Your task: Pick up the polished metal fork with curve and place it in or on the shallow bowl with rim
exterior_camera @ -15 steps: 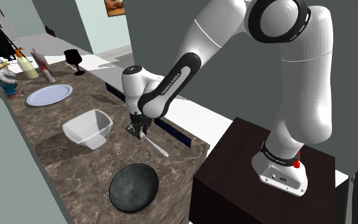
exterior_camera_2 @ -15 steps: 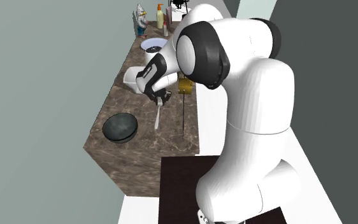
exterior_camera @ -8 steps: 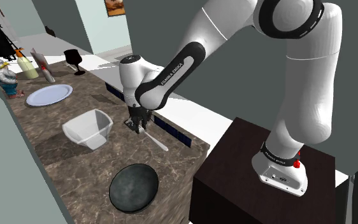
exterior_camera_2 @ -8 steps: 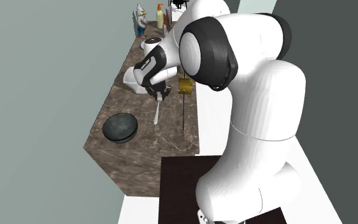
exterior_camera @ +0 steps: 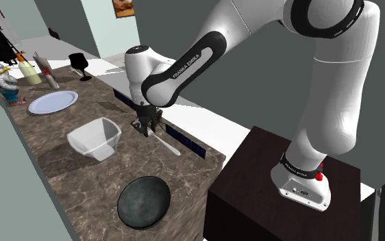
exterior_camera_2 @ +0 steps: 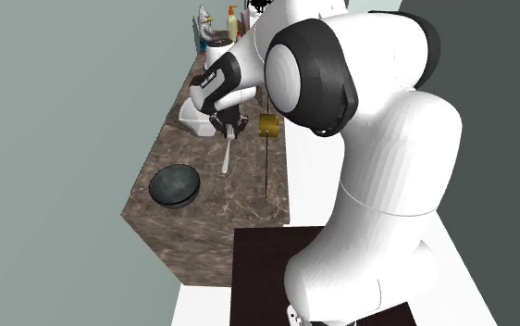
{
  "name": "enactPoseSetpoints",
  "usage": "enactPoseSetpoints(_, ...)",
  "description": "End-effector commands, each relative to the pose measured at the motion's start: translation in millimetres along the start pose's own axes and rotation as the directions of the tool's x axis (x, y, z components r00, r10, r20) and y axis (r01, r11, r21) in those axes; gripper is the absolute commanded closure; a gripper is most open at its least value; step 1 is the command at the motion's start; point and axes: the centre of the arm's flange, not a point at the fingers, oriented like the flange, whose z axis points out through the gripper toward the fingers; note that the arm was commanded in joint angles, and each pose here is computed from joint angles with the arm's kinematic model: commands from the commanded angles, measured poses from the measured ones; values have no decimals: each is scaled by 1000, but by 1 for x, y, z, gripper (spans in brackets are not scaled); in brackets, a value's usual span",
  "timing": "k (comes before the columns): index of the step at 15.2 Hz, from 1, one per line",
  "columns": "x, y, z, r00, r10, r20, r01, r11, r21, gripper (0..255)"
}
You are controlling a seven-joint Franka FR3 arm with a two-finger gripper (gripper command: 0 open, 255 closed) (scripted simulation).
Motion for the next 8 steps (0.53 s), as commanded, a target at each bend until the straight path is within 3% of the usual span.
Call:
enactPoseSetpoints(1, 0, 0, -11, 1000, 0, 0, 0, 1000, 0, 255)
enactPoseSetpoints(3, 1, 0, -18, 1000, 0, 0, 0, 1000, 0, 255)
enactPoseSetpoints(8, -45, -47, -21, 1000, 0, 0, 0, 1000, 0, 255)
